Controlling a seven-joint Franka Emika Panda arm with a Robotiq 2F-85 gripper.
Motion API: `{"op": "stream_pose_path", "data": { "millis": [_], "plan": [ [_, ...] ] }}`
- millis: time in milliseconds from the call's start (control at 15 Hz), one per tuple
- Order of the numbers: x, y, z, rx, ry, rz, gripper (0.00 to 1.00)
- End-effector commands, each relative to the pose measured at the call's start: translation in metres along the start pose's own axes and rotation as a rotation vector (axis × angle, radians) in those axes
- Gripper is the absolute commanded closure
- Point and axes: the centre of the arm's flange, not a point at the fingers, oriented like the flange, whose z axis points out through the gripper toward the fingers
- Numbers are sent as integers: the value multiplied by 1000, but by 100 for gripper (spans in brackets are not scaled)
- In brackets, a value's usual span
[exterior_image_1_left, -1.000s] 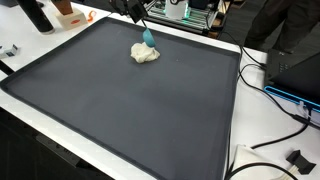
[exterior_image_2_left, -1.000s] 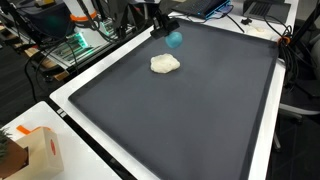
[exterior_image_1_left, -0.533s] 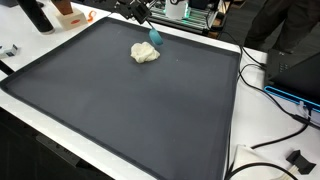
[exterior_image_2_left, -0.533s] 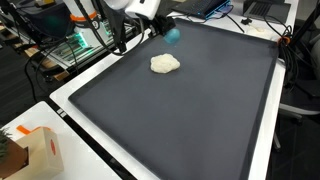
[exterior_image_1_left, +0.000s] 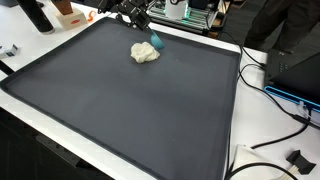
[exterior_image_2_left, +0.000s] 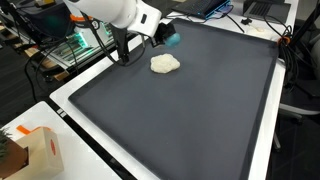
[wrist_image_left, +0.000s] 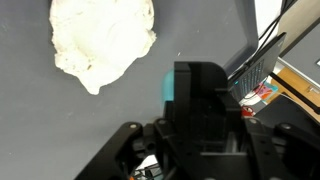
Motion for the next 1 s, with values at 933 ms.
{"op": "stream_pose_path", "data": {
  "millis": [933],
  "plan": [
    [10, -16, -15, -69, 17, 343, 75]
  ]
}}
